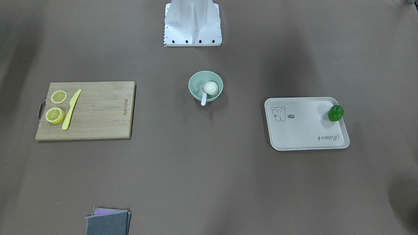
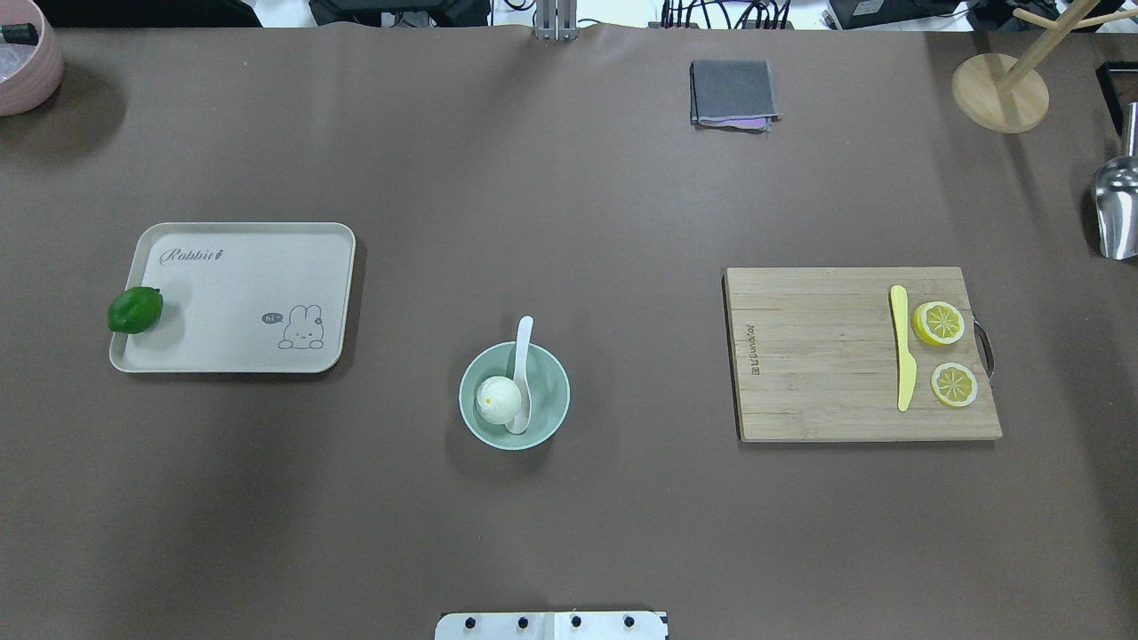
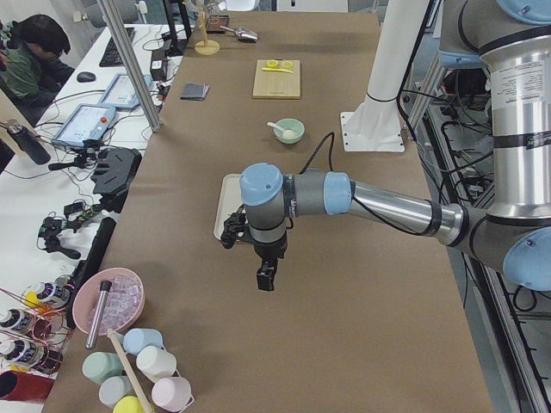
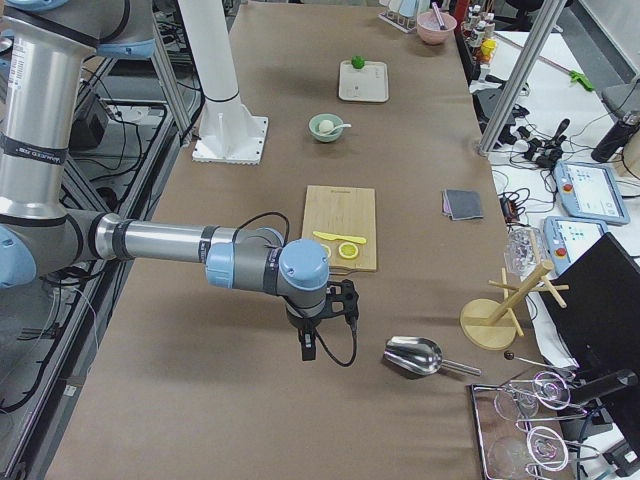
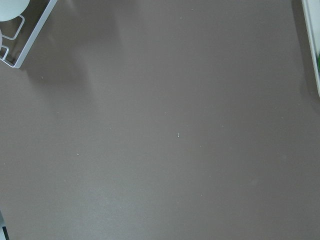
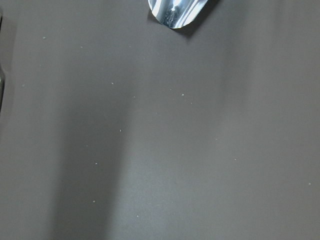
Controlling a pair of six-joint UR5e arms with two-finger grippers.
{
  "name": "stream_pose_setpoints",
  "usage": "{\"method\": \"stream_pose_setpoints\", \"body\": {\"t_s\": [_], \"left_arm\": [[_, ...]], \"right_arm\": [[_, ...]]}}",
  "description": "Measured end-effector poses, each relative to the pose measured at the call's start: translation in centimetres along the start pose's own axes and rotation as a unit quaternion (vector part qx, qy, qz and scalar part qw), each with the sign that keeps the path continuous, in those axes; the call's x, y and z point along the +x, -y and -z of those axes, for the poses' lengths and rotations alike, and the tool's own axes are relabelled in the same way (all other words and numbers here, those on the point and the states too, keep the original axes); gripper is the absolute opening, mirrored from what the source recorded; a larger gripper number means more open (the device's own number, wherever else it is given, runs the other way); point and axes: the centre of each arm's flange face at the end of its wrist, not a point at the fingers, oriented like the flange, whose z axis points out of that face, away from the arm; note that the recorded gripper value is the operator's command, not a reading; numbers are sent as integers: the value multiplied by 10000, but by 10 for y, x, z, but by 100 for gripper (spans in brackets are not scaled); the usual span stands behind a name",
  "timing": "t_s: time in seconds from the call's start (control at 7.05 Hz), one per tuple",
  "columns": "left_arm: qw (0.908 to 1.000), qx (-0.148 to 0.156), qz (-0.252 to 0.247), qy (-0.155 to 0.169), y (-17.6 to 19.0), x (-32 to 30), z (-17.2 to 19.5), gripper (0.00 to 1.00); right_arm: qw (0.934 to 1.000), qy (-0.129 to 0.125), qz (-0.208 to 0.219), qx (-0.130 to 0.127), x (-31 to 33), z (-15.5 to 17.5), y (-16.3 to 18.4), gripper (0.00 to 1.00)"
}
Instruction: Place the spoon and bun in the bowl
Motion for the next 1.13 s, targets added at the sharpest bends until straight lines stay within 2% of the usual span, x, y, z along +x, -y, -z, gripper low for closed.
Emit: {"method": "stream_pose_setpoints", "body": {"t_s": [1.13], "left_arm": [[9999, -120, 114, -26, 5, -12, -14, 99]], "right_arm": [[10000, 25, -24, -12, 1, -2, -2, 100]]}}
